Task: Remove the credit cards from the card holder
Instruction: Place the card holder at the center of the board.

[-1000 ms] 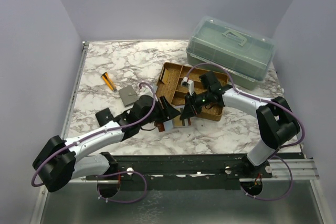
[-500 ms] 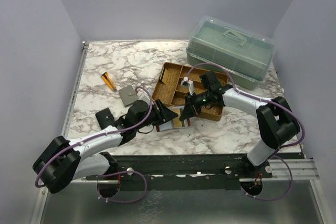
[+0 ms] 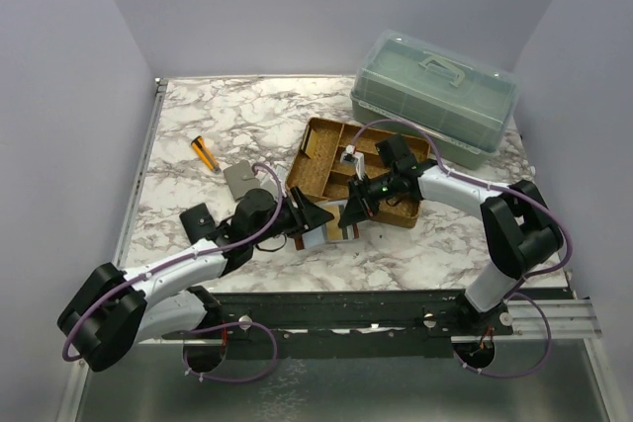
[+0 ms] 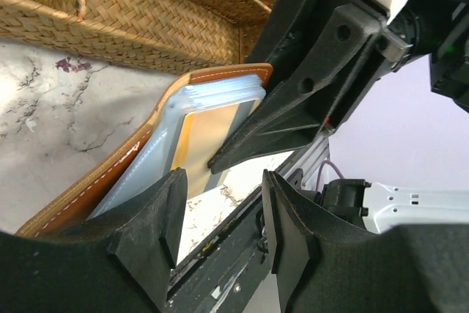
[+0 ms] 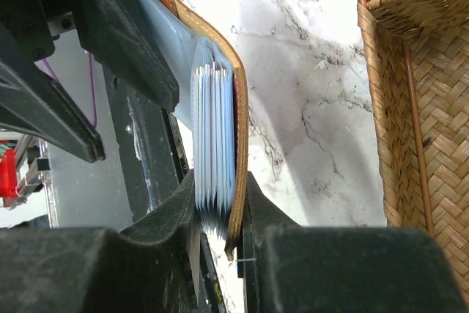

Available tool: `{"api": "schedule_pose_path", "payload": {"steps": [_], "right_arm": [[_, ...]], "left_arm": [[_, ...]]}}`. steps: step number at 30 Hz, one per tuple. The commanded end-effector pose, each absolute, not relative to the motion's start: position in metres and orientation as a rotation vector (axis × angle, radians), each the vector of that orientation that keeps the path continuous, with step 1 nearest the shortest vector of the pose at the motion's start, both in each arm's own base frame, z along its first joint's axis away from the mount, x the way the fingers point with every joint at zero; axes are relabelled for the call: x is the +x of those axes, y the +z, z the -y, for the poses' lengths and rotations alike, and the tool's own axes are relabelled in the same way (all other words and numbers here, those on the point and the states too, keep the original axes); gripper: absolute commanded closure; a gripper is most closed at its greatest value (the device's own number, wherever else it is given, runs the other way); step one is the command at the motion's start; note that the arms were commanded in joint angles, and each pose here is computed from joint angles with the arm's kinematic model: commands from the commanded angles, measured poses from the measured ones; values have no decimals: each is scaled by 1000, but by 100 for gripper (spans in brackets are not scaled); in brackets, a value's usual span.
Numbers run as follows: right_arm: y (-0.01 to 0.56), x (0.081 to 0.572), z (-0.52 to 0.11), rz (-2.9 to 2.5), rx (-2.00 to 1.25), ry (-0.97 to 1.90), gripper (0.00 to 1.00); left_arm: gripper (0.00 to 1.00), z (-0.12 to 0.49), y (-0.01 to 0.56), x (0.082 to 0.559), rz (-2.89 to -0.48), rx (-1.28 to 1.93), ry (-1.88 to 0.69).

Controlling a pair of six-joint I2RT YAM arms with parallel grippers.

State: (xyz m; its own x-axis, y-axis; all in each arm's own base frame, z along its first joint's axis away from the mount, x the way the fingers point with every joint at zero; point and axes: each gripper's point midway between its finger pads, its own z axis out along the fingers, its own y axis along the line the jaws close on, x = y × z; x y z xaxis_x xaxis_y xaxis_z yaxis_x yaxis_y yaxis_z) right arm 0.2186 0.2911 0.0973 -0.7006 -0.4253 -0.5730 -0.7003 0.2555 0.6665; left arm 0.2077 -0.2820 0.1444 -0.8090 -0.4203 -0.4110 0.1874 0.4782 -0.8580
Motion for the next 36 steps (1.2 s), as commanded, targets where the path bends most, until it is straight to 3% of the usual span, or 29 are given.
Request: {"api": "schedule_pose_path", "payload": {"steps": [1, 20, 36], "right_arm": [[104, 219, -295, -2216, -1051, 1475, 100], [101, 216, -296, -2224, -1049, 1517, 100], [90, 206, -301, -2242, -1033, 1679, 100]], "left_arm": [[49, 289, 148, 210, -2132, -147, -1371], [49, 271, 98, 212, -2236, -173, -1244], [53, 282, 85, 204, -2258, -137, -1340]]}}
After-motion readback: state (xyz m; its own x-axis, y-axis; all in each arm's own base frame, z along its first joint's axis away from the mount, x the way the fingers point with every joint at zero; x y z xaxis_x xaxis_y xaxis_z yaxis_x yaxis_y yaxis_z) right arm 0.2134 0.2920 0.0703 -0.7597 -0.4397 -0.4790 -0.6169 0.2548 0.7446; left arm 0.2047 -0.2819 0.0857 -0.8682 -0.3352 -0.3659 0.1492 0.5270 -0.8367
